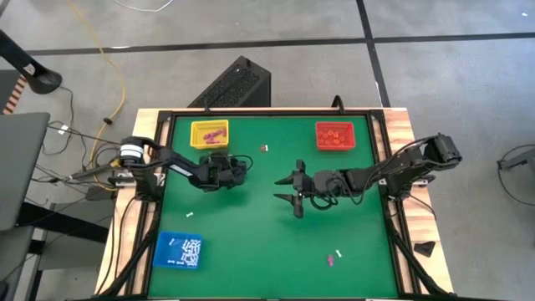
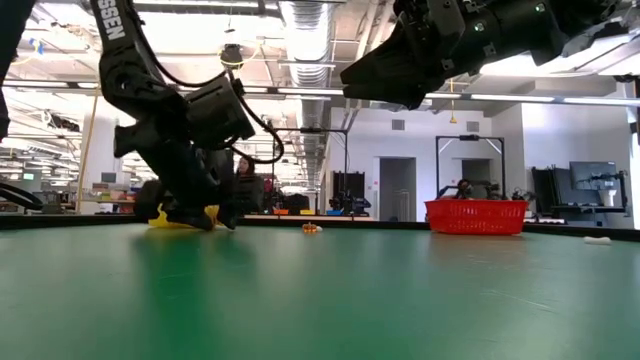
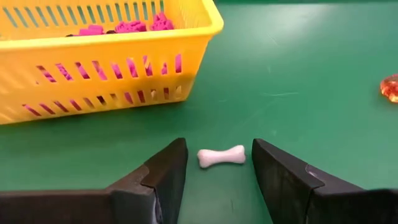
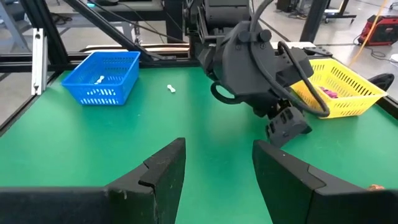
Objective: Sort Halloween decoration
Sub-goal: Put the white bone toy into the blue bin
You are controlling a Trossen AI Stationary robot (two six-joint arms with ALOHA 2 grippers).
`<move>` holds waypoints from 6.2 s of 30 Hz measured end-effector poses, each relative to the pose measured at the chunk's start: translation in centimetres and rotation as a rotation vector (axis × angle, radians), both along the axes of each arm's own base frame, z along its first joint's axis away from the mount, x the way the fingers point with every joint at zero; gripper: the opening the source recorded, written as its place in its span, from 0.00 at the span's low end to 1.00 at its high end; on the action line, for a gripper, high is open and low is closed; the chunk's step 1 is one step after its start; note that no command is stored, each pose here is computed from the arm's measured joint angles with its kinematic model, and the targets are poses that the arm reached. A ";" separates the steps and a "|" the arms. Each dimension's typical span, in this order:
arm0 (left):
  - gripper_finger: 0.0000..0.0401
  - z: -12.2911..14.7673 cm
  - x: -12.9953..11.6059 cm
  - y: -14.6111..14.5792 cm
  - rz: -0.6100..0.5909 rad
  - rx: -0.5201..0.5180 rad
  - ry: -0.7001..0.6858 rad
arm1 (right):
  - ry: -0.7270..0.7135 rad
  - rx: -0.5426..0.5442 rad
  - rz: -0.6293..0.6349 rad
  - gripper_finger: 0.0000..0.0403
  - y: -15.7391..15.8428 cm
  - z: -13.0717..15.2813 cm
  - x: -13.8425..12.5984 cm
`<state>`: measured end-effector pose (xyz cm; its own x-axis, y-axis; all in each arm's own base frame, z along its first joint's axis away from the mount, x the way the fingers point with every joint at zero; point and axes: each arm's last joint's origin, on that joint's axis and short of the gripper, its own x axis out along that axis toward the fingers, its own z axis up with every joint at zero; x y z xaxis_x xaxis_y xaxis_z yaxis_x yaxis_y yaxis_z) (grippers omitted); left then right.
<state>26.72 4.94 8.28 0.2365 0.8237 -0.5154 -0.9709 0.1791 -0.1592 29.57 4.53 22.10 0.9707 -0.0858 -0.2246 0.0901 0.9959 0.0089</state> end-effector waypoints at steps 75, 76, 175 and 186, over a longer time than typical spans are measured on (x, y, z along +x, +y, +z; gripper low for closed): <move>0.23 15.0 -8.2 -11.7 -1.290 -0.922 -0.203 | 0.000 0.001 -0.001 0.54 0.0 0.0 0.0; 0.23 15.2 -8.8 -12.5 -1.313 -0.944 -0.191 | 0.000 0.001 -0.001 0.54 0.0 0.0 0.0; 0.54 11.9 -10.1 -10.7 -1.272 0.529 -0.333 | 0.431 0.239 -0.729 0.54 -15.4 -6.1 9.7; 0.54 10.9 -10.2 -10.7 -1.274 0.424 -0.280 | 0.891 0.283 -0.445 0.54 -5.4 3.8 0.2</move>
